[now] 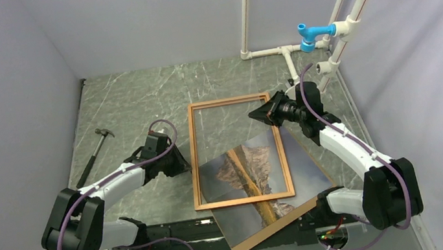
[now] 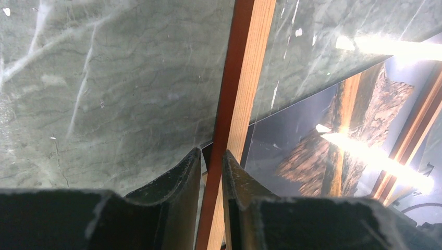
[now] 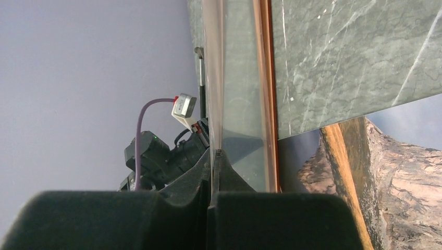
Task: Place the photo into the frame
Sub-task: Place the photo frame item in the photo frame.
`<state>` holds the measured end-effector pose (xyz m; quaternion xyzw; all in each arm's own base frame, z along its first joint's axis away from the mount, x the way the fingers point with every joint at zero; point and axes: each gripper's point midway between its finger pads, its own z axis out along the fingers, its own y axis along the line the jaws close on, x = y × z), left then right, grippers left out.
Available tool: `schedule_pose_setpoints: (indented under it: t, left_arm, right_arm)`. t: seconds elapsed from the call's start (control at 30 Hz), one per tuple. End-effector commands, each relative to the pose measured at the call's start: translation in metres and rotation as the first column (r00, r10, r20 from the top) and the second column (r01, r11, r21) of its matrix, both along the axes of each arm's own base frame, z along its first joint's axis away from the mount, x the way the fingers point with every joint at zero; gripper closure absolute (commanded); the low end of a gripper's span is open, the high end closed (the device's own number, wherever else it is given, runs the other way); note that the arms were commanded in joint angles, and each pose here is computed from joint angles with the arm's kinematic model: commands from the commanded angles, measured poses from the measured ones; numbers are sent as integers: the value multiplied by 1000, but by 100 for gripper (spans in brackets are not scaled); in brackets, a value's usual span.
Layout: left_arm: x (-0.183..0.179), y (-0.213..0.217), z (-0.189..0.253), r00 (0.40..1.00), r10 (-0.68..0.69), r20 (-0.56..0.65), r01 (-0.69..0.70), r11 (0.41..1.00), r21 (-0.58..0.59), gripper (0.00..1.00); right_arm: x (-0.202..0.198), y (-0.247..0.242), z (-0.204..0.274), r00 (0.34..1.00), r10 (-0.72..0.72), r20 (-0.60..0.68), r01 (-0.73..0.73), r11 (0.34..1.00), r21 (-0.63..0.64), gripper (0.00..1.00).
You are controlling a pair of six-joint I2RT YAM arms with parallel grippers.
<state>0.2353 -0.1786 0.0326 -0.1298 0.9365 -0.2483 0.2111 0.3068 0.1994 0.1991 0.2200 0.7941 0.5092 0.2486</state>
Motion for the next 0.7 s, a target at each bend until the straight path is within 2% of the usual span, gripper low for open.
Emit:
schedule_pose_setpoints:
  t: [0.0,0.67]
  left_arm:
    - [1,4,-4,1000,-1,-7,2,999,47,75]
    - [0,4,-6,1000,-9,-17,11,998,65,76]
  right_arm:
    - [1,6,14,998,31,54,-33,999,27,100]
    - [-9,9,0,999,45,21,-45,999,23,100]
